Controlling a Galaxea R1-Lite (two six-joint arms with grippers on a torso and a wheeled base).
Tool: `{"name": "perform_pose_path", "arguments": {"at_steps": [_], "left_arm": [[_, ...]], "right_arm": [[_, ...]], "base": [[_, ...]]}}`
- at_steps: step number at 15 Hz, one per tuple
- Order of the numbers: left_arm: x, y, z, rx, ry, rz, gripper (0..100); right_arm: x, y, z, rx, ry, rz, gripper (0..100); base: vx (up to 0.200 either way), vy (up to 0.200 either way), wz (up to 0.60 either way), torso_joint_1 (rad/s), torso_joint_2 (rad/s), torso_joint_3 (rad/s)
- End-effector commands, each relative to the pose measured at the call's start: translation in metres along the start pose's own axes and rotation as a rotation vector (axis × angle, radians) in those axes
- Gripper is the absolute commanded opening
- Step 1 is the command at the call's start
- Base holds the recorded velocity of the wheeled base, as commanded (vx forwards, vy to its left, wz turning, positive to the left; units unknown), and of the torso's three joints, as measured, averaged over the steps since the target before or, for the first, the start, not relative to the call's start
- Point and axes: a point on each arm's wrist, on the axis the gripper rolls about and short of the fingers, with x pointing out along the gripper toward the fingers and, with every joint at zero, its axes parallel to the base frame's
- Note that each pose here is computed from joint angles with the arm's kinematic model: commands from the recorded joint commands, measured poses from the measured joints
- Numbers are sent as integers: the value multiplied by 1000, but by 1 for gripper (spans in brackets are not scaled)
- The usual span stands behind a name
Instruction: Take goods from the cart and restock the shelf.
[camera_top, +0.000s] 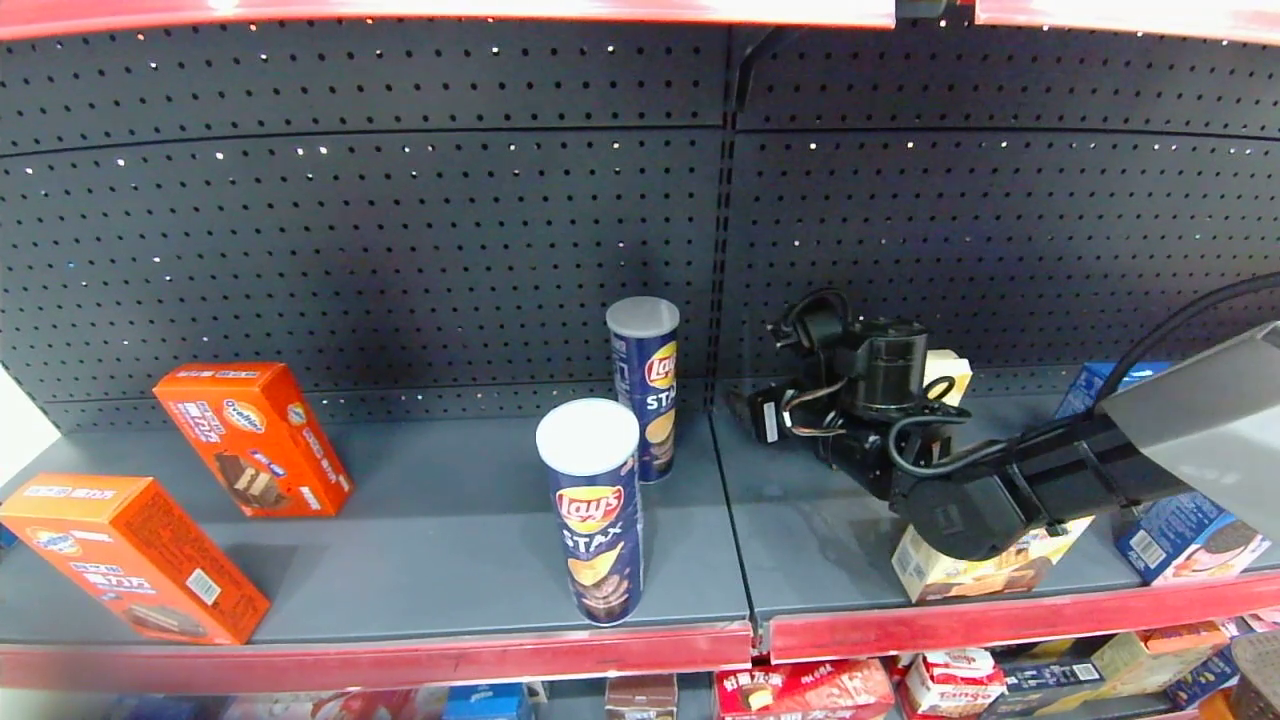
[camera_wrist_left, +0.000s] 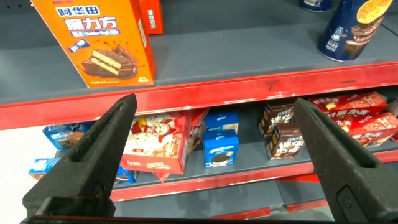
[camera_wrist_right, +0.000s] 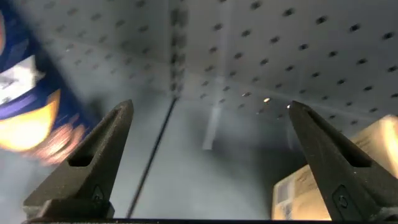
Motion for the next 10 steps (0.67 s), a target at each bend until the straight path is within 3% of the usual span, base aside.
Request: {"name": "perform_pose_path", "arguments": {"at_steps": [1, 5, 10], "left_arm": [[0, 0, 0, -1, 0, 0, 100], [0, 0, 0, 1, 1, -6, 100], [0, 0, 0, -13, 1, -11, 100]], "right_arm": [[17, -5, -6, 3, -3, -21, 100], [35, 8, -15, 11, -27, -2, 100], [35, 43, -19, 16, -34, 71, 100]], "base": [[0, 0, 0, 0, 0, 0], [0, 0, 0, 0, 0, 0], [0, 0, 0, 0, 0, 0]]}}
